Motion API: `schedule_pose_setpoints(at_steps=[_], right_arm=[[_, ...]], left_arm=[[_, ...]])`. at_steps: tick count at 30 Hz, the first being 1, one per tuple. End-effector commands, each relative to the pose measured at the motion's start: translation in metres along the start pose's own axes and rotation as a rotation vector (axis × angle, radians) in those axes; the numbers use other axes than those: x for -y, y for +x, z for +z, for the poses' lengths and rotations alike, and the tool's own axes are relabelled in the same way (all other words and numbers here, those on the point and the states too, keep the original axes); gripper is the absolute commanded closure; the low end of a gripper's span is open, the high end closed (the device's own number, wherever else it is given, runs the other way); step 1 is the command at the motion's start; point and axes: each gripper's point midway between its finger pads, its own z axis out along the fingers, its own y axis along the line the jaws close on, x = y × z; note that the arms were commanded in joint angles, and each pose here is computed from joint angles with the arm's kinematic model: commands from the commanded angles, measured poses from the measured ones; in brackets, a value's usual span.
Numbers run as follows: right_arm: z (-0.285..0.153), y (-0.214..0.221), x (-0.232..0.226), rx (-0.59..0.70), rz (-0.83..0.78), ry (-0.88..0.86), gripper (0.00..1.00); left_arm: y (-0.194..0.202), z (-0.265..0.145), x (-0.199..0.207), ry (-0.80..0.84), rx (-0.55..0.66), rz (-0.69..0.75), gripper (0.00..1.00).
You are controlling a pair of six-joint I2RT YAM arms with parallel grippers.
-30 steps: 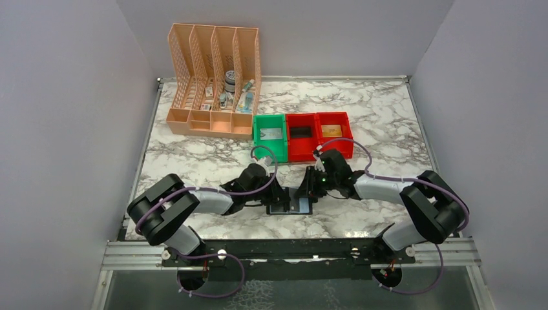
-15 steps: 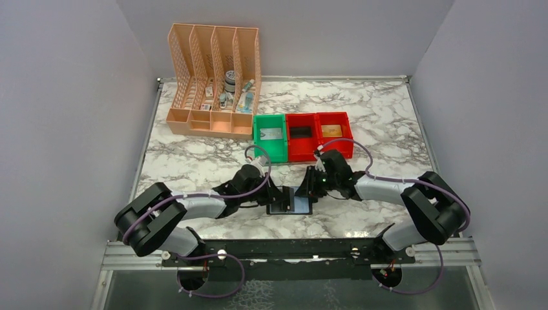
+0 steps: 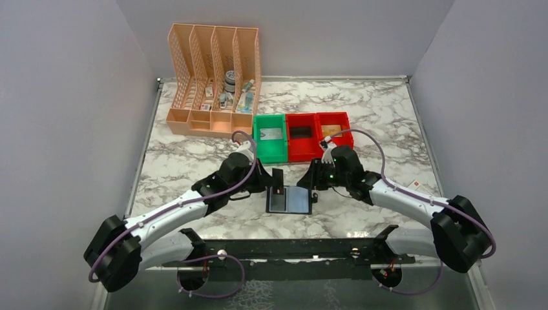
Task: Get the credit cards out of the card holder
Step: Remove the credit card from the card holder.
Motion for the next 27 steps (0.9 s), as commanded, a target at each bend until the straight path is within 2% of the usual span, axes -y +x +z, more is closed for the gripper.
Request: schedule_pose_setpoints(at_steps=[1, 4, 6, 12, 18, 24, 27], right_arm=[[-0.008, -0.018, -0.031, 0.043, -0.047, -0.124, 0.66], [-0.007, -0.016, -0.045, 0.055, -0.029, -0.224, 0.66], [0.0, -0.012, -0.045, 0.023, -0.016, -0.227, 0.66], [0.038, 0.013, -0.04, -0.086, -0.006, -0.117, 0.68], [0.056, 0.031, -0.01, -0.145, 0.019, 0.031, 0.68], [0.045, 0.029, 0.019, -0.152, -0.008, 0.217, 0.67], [0.02, -0.003, -0.018, -0.031, -0.05, 0.109, 0.64]], left_arm=[[-0.017, -0.025, -0.029, -0.167, 0.056, 0.084, 1.0], [-0.024, -0.037, -0.038, -0.212, 0.114, 0.063, 1.0], [-0.028, -0.043, -0.039, -0.205, 0.156, 0.039, 1.0], [-0.033, -0.056, -0.041, -0.188, 0.231, 0.004, 1.0], [-0.031, -0.054, -0.036, -0.154, 0.229, -0.004, 1.0], [-0.023, -0.041, -0.018, -0.04, 0.176, -0.002, 1.0], [-0.024, -0.037, 0.0, 0.056, 0.169, -0.009, 1.0]])
